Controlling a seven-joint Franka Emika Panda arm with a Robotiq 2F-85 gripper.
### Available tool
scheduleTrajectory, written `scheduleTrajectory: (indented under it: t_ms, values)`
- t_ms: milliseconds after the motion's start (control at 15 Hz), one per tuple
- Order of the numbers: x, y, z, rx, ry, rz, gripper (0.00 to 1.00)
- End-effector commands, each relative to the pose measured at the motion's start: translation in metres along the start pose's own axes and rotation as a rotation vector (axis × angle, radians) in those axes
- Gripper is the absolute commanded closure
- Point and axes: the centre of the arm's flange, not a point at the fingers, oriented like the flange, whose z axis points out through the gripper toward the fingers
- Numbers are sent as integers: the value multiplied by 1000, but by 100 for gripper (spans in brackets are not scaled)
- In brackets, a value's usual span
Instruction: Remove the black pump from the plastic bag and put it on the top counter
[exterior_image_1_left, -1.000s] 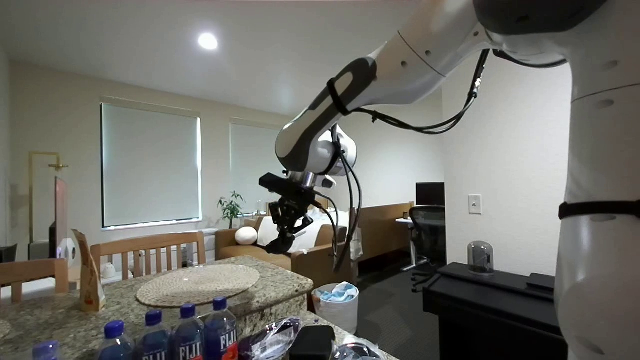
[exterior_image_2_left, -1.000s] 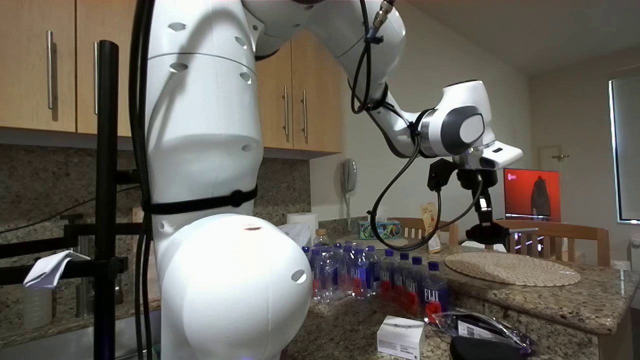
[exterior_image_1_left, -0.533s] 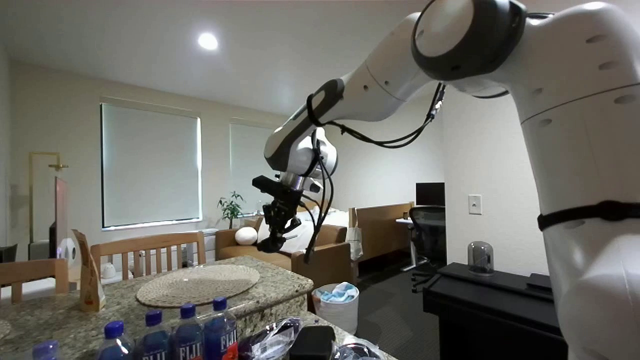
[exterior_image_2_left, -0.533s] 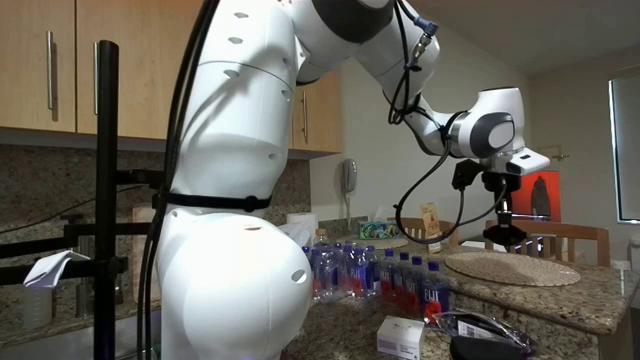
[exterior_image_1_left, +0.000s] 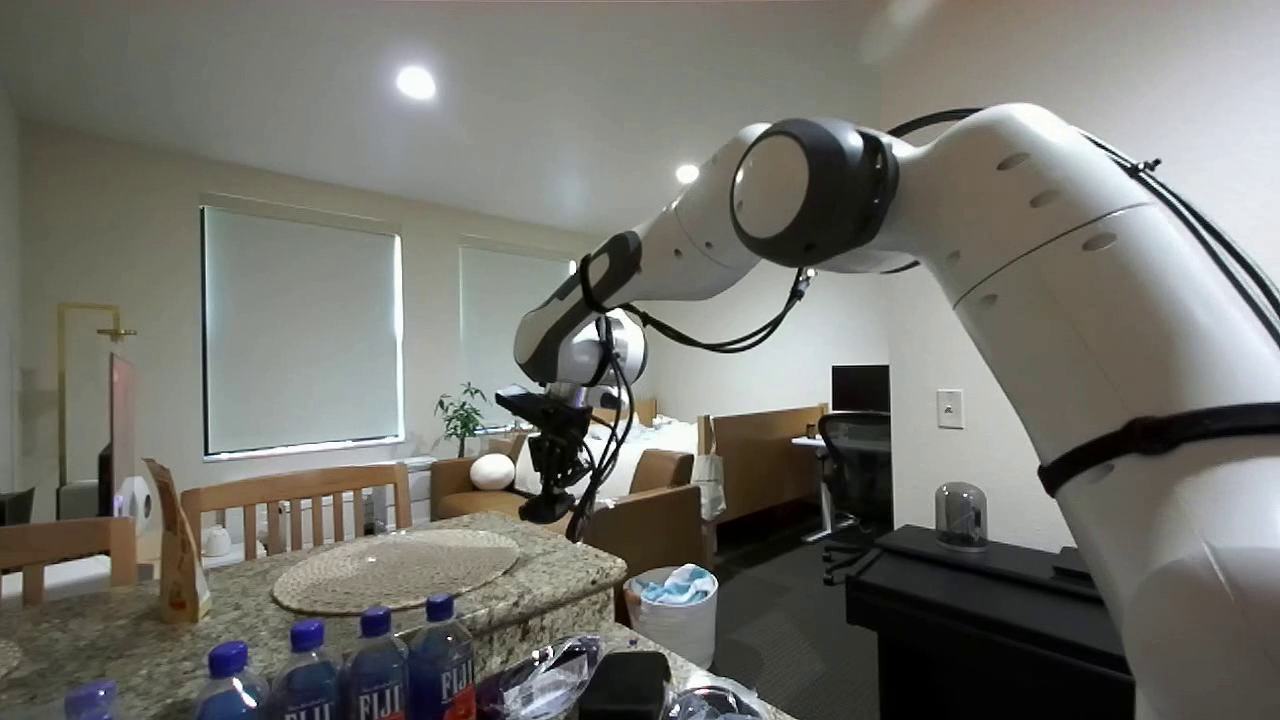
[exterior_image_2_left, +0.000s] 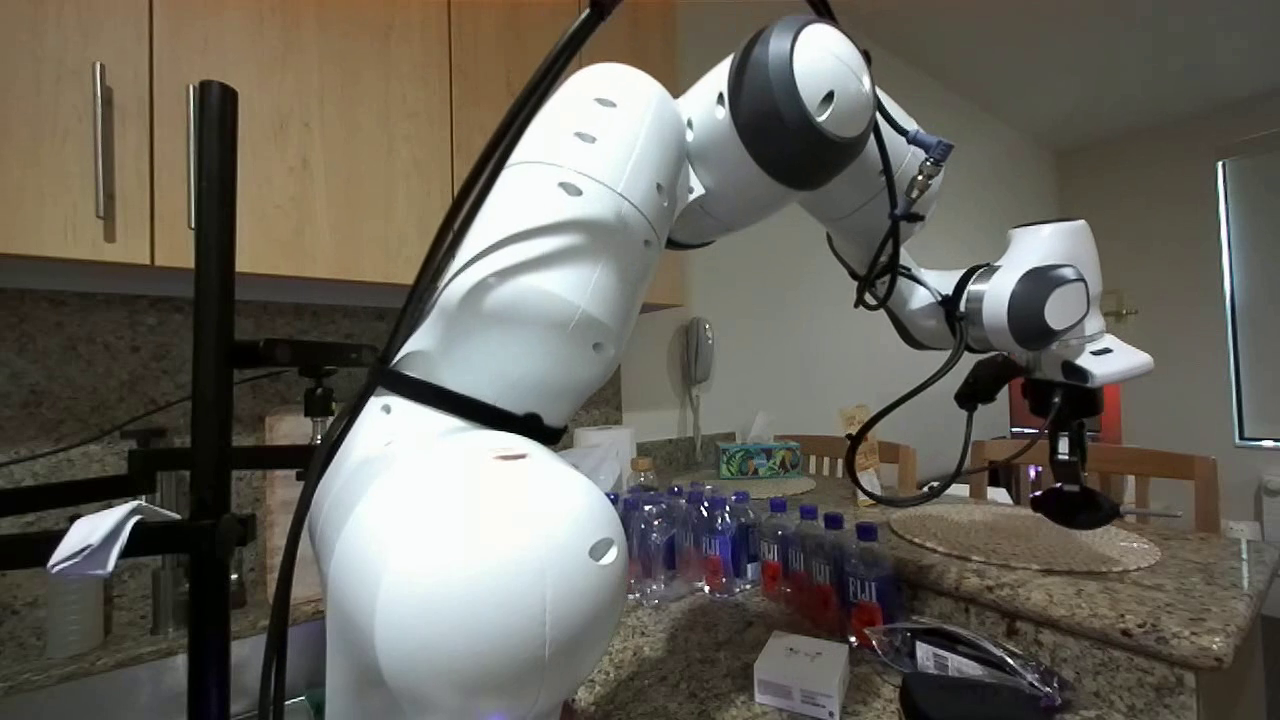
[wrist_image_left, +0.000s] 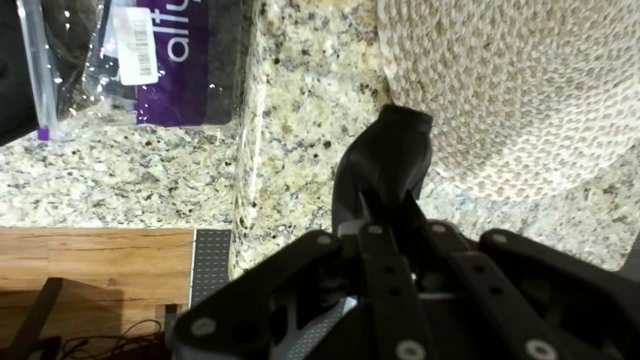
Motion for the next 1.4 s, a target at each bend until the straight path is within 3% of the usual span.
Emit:
scheduleTrajectory:
  t_ms: [0,800,933,1133,1333]
  values:
    - [11,-24,16,-74,-8,59,90]
    - [15,-30,37,-244,-8,113,92]
    - [14,-32,37,-245,-8,112,65]
    - [13,-35,37,-246,-7,112,48]
    - [13,-38,36,-239,-5,112,44]
